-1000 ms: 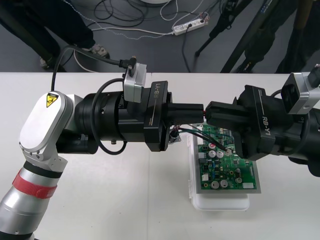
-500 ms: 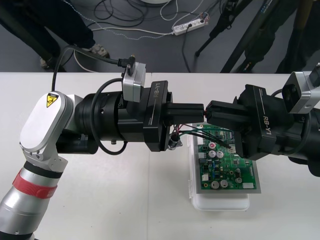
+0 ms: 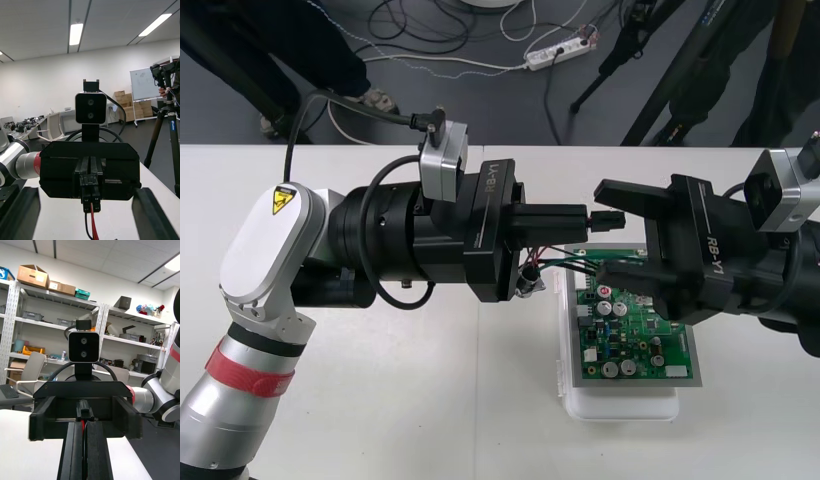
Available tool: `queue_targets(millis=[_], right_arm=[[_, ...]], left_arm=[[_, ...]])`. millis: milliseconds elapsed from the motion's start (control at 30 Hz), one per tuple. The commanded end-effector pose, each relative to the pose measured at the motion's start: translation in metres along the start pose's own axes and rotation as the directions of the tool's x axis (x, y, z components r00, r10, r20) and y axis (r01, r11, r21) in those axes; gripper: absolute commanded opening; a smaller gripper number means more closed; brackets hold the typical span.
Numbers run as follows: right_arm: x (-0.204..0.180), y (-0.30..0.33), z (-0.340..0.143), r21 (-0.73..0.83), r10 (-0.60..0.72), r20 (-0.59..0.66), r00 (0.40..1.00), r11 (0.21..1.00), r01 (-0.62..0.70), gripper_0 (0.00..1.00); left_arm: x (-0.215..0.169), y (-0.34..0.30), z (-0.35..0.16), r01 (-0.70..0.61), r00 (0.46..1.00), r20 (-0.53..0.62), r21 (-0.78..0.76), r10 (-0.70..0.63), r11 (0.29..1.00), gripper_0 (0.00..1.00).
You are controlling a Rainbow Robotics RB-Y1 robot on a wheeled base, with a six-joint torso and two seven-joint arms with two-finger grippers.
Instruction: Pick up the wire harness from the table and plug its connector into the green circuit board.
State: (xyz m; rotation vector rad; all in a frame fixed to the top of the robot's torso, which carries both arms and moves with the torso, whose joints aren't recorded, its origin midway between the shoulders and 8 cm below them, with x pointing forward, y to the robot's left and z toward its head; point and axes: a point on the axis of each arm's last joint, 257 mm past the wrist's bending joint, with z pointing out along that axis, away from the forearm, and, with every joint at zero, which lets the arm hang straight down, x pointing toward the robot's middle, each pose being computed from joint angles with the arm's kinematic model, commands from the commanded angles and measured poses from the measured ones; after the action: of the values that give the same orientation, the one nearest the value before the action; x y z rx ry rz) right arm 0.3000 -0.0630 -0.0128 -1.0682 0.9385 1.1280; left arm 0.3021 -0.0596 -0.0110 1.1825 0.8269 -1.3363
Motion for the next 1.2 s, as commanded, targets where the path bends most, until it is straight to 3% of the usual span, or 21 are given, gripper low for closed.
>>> queue_targets(millis=[33, 433, 633, 933, 1200], right_arm=[[0.004, 0.018, -0.008, -0.044, -0.027, -0.05, 0.998, 0.999, 0.025, 1.0], [0.019, 0.024, -0.034, -0.055, -0.025, -0.146, 0.989, 0.998, 0.017, 1.0], [0.042, 0.027, -0.064, -0.089, -0.032, -0.257, 0.966, 0.996, 0.01, 1.0], [0.077, 0.019, -0.113, -0.105, -0.105, -0.5, 0.86, 0.993, 0.06, 1.0], [0.09, -0.011, -0.161, -0.041, -0.119, -0.676, 0.727, 0.991, 0.125, 1.0]], left_arm=[[-0.019, 0.003, 0.014, 0.023, 0.999, 0.041, 0.01, -0.023, 1.0, 0.0], [-0.012, 0.008, -0.02, 0.011, 1.0, -0.02, -0.018, -0.011, 1.0, 0.0], [-0.008, 0.016, -0.05, 0.007, 0.998, -0.069, -0.067, -0.011, 0.998, 0.0], [0.002, 0.022, -0.084, 0.012, 0.992, -0.123, -0.136, -0.029, 0.991, 0.0], [0.024, 0.026, -0.106, 0.059, 0.988, -0.129, -0.175, -0.082, 0.983, 0.0]])
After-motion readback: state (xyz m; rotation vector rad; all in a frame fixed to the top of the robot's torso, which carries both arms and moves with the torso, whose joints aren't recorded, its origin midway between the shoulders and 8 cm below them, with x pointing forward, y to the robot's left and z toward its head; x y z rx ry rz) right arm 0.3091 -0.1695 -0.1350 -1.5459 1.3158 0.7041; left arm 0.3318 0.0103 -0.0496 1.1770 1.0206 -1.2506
